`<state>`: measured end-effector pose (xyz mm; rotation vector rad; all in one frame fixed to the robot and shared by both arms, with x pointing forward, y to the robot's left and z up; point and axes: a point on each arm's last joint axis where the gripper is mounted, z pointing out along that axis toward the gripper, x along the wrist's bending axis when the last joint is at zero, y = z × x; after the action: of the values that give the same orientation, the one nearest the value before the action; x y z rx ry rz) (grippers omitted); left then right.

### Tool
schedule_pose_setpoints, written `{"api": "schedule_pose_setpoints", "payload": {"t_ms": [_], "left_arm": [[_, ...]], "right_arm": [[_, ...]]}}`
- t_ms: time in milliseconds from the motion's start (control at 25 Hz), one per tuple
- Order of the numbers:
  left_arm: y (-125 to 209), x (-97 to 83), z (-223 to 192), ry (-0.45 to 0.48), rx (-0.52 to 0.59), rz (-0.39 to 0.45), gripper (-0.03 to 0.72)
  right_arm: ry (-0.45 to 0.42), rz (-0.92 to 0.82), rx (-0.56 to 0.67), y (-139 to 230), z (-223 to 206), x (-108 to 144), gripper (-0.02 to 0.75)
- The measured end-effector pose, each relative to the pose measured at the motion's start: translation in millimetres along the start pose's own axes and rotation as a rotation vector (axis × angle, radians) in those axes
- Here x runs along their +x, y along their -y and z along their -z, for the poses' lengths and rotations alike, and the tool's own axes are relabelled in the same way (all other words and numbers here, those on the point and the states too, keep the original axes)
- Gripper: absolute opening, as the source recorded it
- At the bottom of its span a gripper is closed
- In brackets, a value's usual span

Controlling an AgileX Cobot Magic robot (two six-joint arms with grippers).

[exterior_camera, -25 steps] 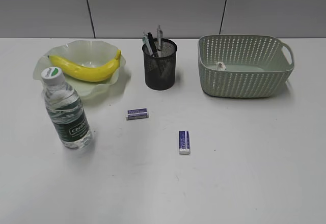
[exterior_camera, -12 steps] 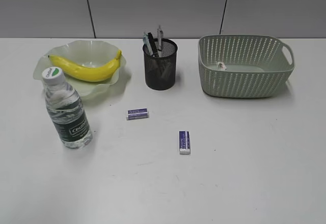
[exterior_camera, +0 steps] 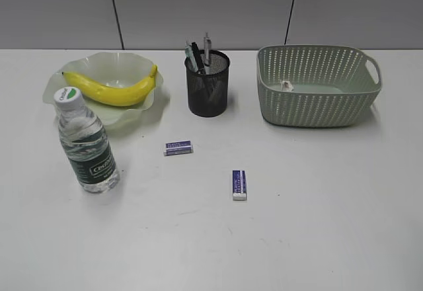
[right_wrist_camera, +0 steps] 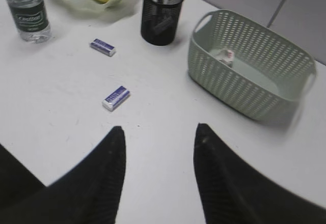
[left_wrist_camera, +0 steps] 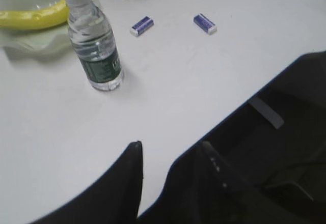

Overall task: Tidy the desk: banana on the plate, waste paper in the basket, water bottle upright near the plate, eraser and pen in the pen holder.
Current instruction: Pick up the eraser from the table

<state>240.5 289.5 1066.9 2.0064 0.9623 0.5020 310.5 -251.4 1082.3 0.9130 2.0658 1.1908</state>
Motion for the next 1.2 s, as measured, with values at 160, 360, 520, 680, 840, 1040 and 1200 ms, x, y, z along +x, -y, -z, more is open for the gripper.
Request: {"api": "schedule_pose_setpoints", "payload": {"t_ms": [160,360,520,680,840,1040,1200], "left_arm": [[5,0.5,2,-0.017,-0.091,0.038,0.251],[6,2.0,2,-0.033,-0.099,0.054,0.240],[6,2.2,2,-0.035,-0.101,0.053,0.239],[6,2.5,2,-0.038,-0.102,0.052,0.238],[6,2.5,2,-0.039,-0.102,0.052,0.237],[6,3.0,2,-0.044,-0.102,0.050,0.238],[6,3.5,2,-0.050,-0.101,0.047,0.238]], "right_arm": [[-0.114,0.095,0.105,-25,-67,5,0.360],[-0.233,0.251,0.259,-51,-163,7,0.360],[-0.301,0.386,0.321,-65,-235,8,0.360],[-0.377,0.506,0.354,-65,-299,23,0.360],[-0.432,0.555,0.380,-57,-354,40,0.360],[-0.495,0.557,0.440,-44,-407,48,0.360],[-0.533,0.559,0.467,-38,-433,53,0.360]]}}
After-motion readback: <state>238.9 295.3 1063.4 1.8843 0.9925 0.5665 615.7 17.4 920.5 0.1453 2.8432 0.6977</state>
